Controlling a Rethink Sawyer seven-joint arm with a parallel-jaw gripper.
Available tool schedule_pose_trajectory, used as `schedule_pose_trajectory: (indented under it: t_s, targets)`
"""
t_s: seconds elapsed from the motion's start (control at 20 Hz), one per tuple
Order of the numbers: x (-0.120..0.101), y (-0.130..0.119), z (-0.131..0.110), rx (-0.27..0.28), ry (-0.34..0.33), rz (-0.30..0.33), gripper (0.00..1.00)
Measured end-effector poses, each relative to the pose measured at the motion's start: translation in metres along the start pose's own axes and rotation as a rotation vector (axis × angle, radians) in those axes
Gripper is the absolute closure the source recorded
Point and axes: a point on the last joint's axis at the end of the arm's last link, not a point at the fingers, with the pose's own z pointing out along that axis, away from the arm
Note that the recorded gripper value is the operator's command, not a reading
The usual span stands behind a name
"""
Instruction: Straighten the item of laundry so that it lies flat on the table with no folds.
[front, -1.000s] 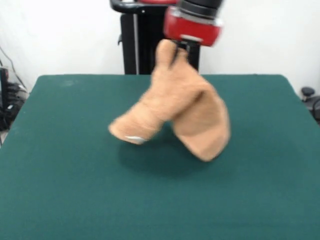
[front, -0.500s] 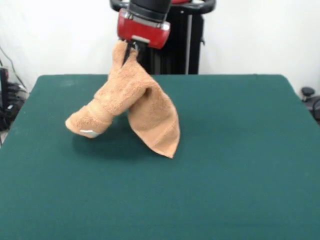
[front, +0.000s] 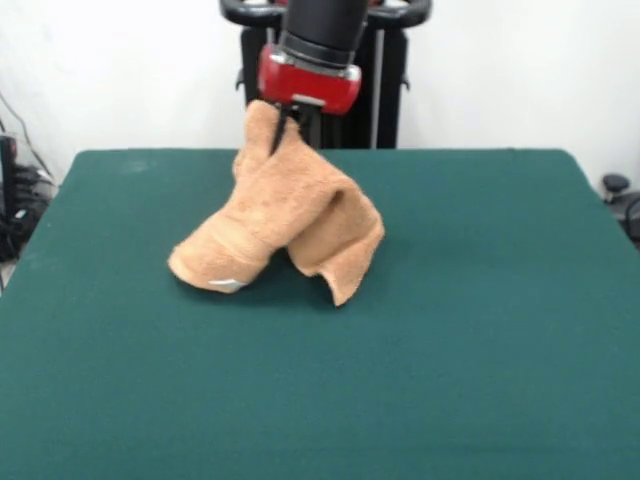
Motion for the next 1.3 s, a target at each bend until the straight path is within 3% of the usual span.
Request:
schedule_pose_trajectory:
  t_s: [0.3, 0.7, 1.05, 1.3]
  targets:
    - [-0.019, 0.06, -0.024, -0.027, -0.012, -0.053, 1.0]
    - [-0.048, 0.144, -0.058, -0.098, 0.113, -0.056, 1.0]
    - [-0.094, 0.19, -0.076, -0.138, 0.111, -0.034, 1.0]
    - [-0.121, 0.202, -0.076, -0.149, 0.077, 0.005, 1.0]
